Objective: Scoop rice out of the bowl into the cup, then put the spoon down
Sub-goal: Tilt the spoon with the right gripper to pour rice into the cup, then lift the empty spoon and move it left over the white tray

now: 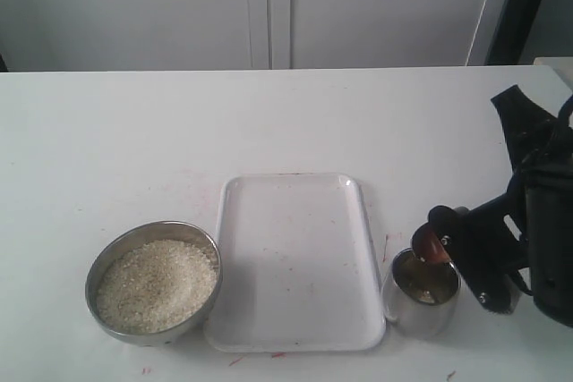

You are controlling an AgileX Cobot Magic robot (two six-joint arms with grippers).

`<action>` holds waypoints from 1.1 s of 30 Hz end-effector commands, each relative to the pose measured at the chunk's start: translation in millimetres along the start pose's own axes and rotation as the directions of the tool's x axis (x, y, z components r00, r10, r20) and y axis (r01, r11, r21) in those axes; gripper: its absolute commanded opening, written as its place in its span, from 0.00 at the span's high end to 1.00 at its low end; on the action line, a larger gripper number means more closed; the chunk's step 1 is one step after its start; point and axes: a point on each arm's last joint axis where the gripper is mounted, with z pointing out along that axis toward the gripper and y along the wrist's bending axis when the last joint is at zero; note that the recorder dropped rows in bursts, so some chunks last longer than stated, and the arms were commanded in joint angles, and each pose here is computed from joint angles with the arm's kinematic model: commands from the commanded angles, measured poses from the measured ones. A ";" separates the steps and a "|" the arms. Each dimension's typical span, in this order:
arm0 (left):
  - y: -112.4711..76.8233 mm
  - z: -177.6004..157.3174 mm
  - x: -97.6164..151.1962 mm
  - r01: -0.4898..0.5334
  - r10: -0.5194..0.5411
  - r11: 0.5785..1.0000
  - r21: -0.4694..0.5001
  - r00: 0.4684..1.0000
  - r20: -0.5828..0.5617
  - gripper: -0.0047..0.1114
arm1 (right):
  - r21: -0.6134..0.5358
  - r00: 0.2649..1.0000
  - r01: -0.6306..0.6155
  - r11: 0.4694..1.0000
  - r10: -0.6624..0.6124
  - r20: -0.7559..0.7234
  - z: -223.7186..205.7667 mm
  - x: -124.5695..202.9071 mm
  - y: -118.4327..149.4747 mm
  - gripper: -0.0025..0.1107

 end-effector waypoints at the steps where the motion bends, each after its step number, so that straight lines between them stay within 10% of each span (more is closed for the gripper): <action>1: -2.3 0.9 6.9 0.009 -0.008 1.000 0.022 0.999 -0.054 0.84 | 0.003 0.999 -0.031 1.000 0.031 -0.007 -0.2 0.2 0.6 0.98; 10: -2.3 0.9 6.9 0.009 -0.008 1.000 0.022 0.999 -0.054 0.84 | -0.052 0.915 -0.404 0.913 0.404 -0.001 -0.3 -2.3 5.2 0.98; 14: -2.3 0.9 6.9 0.009 -0.008 1.000 0.022 0.999 -0.054 0.84 | -0.182 0.645 -0.757 0.628 0.762 -0.053 -4.7 -7.5 9.8 0.98; 16: -2.3 0.9 6.9 0.009 -0.008 1.000 0.022 0.999 -0.054 0.84 | -0.283 0.381 -0.900 0.332 0.914 -0.139 -14.7 -11.0 4.6 0.98; 21: -2.3 0.9 6.9 0.009 -0.008 1.000 0.022 0.999 -0.054 0.84 | -0.431 0.184 -0.901 0.053 0.946 -0.267 -33.5 -17.0 -4.5 0.98; 25: -2.3 0.9 6.9 0.009 -0.008 1.000 0.022 0.999 -0.054 0.84 | -0.605 0.077 -0.786 -0.128 0.950 -0.302 -49.0 -32.7 -13.5 0.98; 33: -2.3 0.9 6.9 0.009 -0.008 1.000 0.022 0.999 -0.054 0.84 | -0.618 -0.107 -0.730 -0.292 0.942 -0.319 -66.3 -21.5 -45.8 0.98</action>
